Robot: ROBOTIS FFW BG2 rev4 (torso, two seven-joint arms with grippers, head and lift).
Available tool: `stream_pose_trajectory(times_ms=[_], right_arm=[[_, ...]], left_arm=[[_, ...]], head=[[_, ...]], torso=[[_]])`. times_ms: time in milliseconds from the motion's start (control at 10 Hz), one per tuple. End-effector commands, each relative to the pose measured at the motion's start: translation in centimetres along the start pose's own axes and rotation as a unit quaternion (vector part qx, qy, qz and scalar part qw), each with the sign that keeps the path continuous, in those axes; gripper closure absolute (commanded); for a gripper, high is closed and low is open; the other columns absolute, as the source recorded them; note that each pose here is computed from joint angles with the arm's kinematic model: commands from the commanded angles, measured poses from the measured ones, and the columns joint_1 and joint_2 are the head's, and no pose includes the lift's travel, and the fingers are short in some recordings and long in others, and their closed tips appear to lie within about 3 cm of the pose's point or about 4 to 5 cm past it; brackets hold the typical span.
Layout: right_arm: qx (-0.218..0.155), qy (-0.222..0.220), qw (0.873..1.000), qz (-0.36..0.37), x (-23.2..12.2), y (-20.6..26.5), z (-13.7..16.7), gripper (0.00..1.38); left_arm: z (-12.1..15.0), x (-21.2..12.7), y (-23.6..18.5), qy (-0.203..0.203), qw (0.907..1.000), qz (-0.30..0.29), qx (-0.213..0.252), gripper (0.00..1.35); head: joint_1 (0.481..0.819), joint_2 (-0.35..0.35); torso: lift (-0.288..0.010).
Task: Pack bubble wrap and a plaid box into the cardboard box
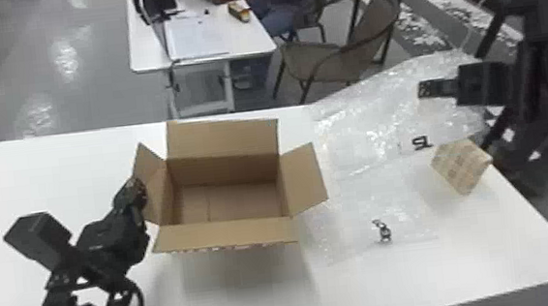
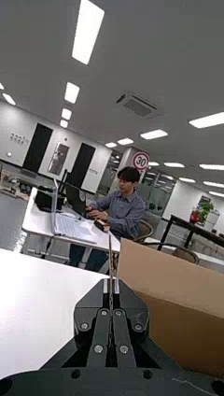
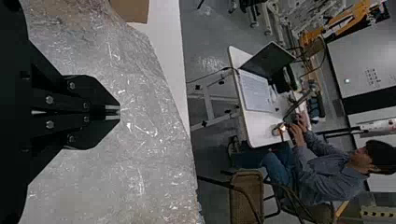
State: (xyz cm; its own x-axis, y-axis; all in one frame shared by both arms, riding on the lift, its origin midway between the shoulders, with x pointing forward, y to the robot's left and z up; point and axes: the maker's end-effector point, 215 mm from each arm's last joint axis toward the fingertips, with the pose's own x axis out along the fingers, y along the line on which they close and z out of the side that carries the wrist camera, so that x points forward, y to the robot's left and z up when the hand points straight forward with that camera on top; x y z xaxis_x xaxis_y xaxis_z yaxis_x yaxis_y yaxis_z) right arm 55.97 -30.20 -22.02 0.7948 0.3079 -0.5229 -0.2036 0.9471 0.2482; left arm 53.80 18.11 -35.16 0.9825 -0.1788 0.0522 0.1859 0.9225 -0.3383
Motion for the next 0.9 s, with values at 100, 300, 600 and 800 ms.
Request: stream_pose_trajectory(times_ms=[100, 300, 600, 800], right_arm=[[-0.019, -0.044, 0.999, 0.011, -1.8, 1.4, 5.1, 1.29], [-0.022, -0.044, 0.998, 0.036, -0.9, 3.1, 6.1, 1.29], [-0.008, -0.015, 0.991, 0.134, 5.1, 11.2, 3.6, 1.29], [-0.008, -0.010, 0.980, 0.197, 7.5, 16.4, 3.0, 1.29]], left_arm=[[-0.4, 0.1, -0.1, 0.006, 1.0000, 0.003, 0.004, 1.21], [-0.5, 0.4, -0.2, 0.009, 0.9999, 0.008, 0.008, 1.21], [-0.3, 0.4, 0.1, 0.005, 0.9998, 0.017, 0.009, 1.21], [-0.4, 0.5, 0.0, 0.005, 0.9998, 0.017, 0.007, 1.21]], head=[[0.650, -0.119], [0.618, -0.117], [0.616, -0.055], [0.623, 0.004]], torso=[[-0.110], [-0.110], [-0.110], [-0.110]])
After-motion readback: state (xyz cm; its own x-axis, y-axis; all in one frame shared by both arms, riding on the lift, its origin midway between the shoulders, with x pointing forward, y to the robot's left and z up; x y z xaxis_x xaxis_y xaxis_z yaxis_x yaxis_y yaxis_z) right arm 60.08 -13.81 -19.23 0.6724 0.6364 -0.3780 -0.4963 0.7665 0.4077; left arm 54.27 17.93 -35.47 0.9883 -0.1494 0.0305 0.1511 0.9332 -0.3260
